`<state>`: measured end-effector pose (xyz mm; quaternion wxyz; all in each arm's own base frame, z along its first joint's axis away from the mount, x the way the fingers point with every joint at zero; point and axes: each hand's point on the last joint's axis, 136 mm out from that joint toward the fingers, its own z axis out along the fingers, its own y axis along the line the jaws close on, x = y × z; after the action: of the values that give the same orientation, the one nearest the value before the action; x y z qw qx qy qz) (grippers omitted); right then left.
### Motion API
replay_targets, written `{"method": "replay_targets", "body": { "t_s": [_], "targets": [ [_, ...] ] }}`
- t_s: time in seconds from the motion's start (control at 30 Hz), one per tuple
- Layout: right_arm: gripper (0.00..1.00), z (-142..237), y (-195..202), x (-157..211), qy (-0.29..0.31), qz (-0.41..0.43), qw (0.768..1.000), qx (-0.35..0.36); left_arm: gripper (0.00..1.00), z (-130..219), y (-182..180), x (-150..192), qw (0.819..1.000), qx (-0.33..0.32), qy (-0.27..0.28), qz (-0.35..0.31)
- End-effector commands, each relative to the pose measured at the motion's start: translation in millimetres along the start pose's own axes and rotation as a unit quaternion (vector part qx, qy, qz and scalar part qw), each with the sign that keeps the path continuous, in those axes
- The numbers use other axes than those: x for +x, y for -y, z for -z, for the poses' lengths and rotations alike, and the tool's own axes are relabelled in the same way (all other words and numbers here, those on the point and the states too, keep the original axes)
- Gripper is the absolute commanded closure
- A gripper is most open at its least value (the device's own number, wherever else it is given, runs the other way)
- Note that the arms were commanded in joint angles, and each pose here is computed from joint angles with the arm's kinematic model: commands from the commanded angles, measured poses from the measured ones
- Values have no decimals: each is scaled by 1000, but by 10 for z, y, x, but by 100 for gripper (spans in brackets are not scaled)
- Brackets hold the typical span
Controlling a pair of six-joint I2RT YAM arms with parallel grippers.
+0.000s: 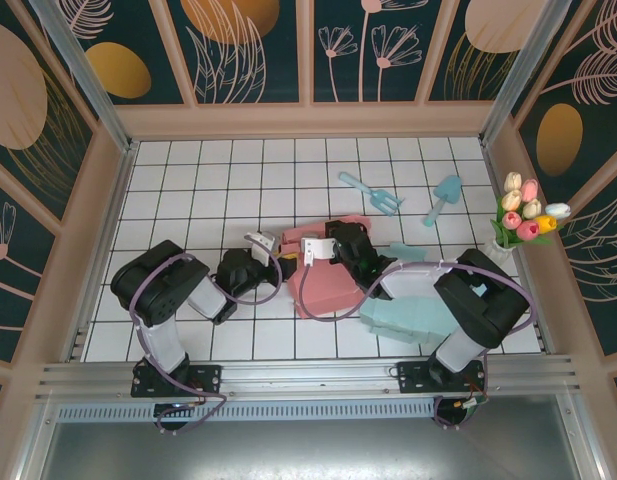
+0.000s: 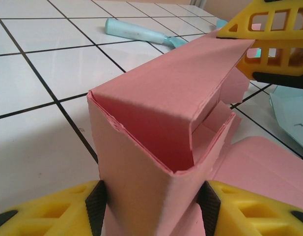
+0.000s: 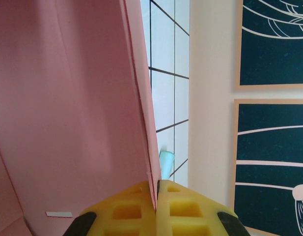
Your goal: Fold the paper box
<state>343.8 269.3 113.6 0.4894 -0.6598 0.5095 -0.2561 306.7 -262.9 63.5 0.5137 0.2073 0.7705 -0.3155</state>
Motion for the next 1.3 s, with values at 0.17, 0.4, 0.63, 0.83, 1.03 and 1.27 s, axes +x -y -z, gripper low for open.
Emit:
{"method": "replay_targets", "body": {
  "t_s": [0.17, 0.4, 0.63, 0.83, 1.03, 1.27],
  "targets": [
    [100, 68, -227, -188, 47, -7, 998, -43, 49, 0, 35, 101, 1000, -1, -14, -3],
    [100, 52, -243, -191, 46, -10, 998, -45, 52, 74, 155, -57, 999, 24, 29, 4],
    [100, 55, -309, -267, 39, 3, 998, -39, 52, 10, 219, -102, 999, 13, 40, 1],
    [100, 153, -322, -322, 44, 7, 999, -26, 52, 11, 153, -183, 998, -8, 58, 9],
    [100, 206, -364, -403, 46, 8, 999, -24, 51, -31, 239, -246, 997, 10, 70, 15],
    [100, 219, -384, -475, 47, -5, 999, -24, 51, -88, 333, -305, 996, 1, 85, 12]
  ]
}}
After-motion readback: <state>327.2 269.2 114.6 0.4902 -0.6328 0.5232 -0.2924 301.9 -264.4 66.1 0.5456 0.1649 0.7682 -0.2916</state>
